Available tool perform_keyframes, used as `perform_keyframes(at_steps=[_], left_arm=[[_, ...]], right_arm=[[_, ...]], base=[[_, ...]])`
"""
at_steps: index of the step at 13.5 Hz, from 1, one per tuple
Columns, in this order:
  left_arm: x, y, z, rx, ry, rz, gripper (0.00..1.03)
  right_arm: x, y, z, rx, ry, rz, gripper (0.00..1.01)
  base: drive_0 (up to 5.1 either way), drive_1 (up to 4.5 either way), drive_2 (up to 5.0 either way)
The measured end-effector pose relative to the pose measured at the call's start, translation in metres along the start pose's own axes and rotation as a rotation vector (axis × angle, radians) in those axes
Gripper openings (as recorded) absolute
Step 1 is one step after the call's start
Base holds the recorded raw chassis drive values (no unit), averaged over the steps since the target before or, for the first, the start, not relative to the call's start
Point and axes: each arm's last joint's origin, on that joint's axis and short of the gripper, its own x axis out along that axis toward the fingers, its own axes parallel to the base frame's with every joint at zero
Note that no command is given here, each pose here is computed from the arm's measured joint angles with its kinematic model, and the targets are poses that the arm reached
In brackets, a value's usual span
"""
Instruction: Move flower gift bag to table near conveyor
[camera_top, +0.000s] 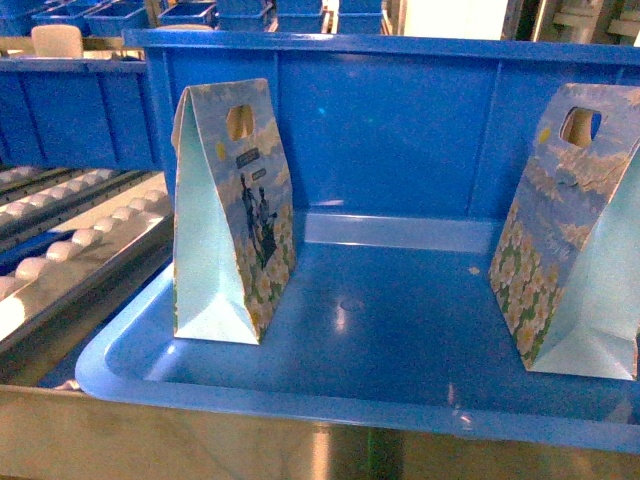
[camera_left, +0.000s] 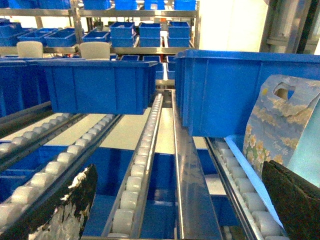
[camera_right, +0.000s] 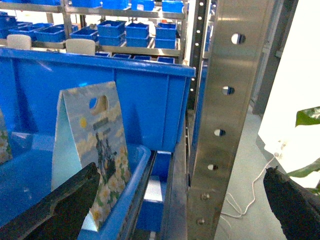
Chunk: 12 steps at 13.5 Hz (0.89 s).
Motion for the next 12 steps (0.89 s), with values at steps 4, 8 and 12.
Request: perform_keyframes(at_steps=[4,8,12], left_arm=[[0.042,0.000,0.050,-0.032,-0.101,-0.068,0.98],[0.062,-0.006,0.067,-0.047,-0.103,-0.076,0.98],[0.061,-0.006,0.067,-0.047,-0.104,-0.076,0.98]], right_arm=[[0.025,0.012,0.040,0.000,-0.093,0.041,0.98],[0.042,0.018,0.057,-0.022,-0.104,0.055,0.98],[0.055,0.031,0.054,-0.062,-0.083,0.104,0.98]], base=[[0.0,0.00,0.0],[0.0,0.00,0.0],[0.0,0.00,0.0]])
